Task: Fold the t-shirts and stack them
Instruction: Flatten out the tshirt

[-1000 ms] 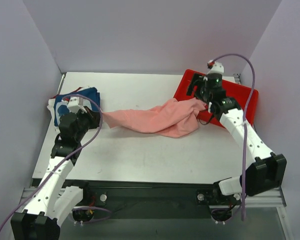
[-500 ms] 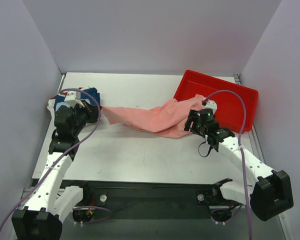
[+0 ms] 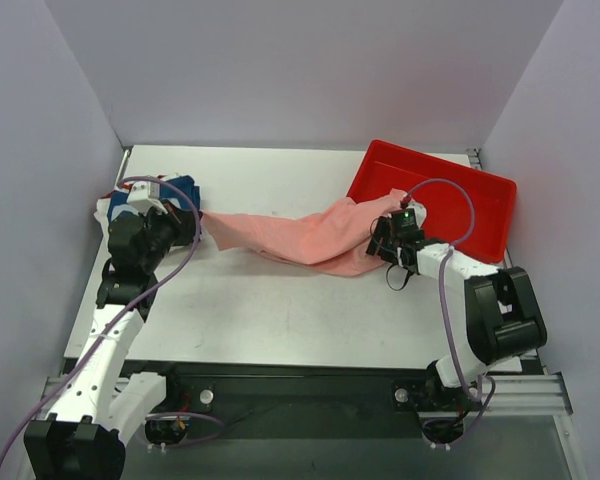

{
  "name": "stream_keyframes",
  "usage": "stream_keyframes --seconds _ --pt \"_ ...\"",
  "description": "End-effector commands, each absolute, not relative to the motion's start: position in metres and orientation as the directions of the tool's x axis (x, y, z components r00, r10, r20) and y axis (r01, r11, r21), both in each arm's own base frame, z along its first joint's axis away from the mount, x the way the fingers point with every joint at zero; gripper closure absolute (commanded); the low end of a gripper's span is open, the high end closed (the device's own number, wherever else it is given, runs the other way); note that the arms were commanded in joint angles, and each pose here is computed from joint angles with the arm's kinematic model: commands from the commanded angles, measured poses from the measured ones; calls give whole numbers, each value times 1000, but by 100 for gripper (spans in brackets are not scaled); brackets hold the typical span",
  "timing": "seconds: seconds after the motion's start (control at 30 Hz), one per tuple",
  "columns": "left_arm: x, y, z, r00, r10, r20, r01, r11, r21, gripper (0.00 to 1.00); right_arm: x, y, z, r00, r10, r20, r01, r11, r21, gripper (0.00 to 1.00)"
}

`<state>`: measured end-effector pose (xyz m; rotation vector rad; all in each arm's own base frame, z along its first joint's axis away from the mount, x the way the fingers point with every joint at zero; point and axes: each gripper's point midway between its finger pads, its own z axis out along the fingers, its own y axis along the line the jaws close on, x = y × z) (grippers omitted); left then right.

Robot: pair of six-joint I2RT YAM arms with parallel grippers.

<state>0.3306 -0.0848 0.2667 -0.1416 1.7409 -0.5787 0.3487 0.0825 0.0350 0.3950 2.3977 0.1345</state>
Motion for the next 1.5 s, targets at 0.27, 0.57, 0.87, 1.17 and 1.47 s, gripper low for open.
stream_keyframes --seconds 0.27,0.57,0.87,1.17,1.47 --pt "340 -80 314 -154 -413 -898 266 858 -440 100 376 90 51 -700 346 -625 190 933 304 100" --pt "332 -45 368 -37 -418 -908 193 888 -417 100 324 74 163 -529 352 -772 126 932 339 100" --pt "342 -38 350 -102 -413 -905 170 889 -424 100 276 67 210 -435 374 -819 90 923 374 78" --pt "356 -45 320 -179 -414 -893 182 878 -444 100 260 75 147 -561 332 -758 149 942 302 39" --pt "356 -44 318 -175 -407 -897 185 881 -436 100 203 132 62 -737 201 -645 54 969 239 51"
